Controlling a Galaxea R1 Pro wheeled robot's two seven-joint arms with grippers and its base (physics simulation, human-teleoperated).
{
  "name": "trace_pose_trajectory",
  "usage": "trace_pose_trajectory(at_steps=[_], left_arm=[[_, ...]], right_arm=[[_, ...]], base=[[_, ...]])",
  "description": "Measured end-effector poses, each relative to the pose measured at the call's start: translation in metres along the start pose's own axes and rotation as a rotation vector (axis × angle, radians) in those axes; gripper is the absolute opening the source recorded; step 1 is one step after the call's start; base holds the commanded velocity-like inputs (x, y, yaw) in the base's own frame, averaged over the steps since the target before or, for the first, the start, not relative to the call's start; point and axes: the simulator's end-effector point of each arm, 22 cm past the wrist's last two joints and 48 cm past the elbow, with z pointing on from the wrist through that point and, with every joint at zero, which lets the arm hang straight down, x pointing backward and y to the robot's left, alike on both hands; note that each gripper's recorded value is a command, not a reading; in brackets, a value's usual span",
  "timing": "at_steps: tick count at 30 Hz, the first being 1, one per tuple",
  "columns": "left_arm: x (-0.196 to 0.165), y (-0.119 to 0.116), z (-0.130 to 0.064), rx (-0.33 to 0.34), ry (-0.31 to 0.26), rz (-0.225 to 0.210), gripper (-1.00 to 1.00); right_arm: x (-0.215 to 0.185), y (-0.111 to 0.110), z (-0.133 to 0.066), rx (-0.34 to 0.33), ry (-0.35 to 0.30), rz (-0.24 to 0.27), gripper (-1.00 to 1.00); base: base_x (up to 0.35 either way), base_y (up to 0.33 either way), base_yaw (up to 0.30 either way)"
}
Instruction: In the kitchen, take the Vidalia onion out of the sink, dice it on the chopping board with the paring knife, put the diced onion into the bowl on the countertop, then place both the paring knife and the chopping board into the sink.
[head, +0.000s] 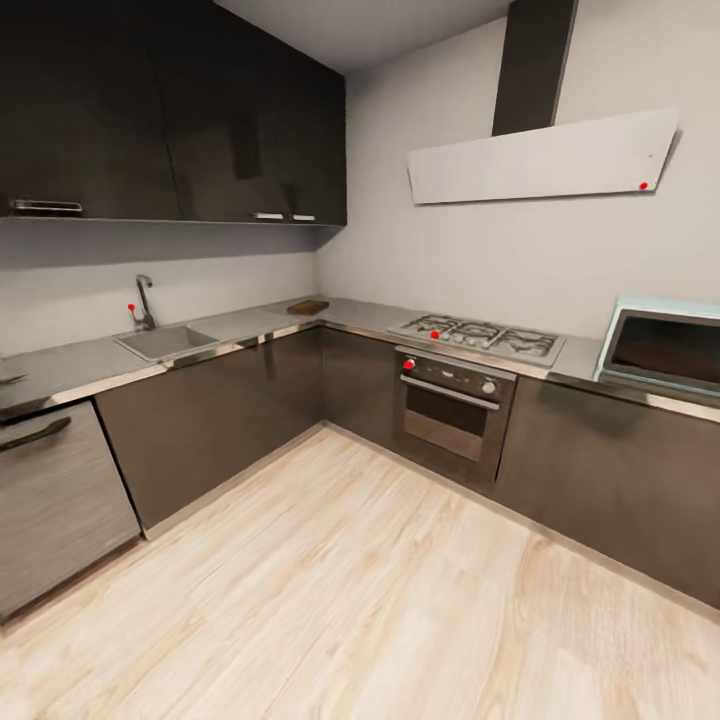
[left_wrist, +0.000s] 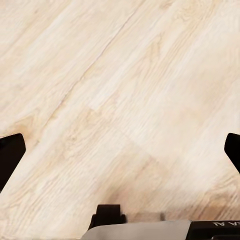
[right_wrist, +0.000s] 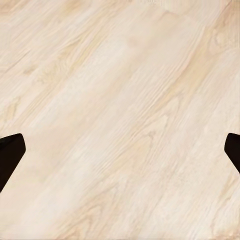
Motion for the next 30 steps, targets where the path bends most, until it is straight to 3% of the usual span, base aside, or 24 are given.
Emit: trace_pose_trajectory(at_steps=[15,30], left_arm=[[0.0,0.0,-0.0001,0.0,0.0,0.0,1.0],[0.0,0.0,-0.0002,0.0,0.0,0.0,1.0]], right_arm=[[0.0,0.0,-0.0001,0.0,0.0,0.0,1.0],[-0.0002,0.0005,-0.0002,-0.001,-0.001,-0.001,1.0]], base=[[0.022,-0.006,0.287],[0.188,-0.133,0.285]])
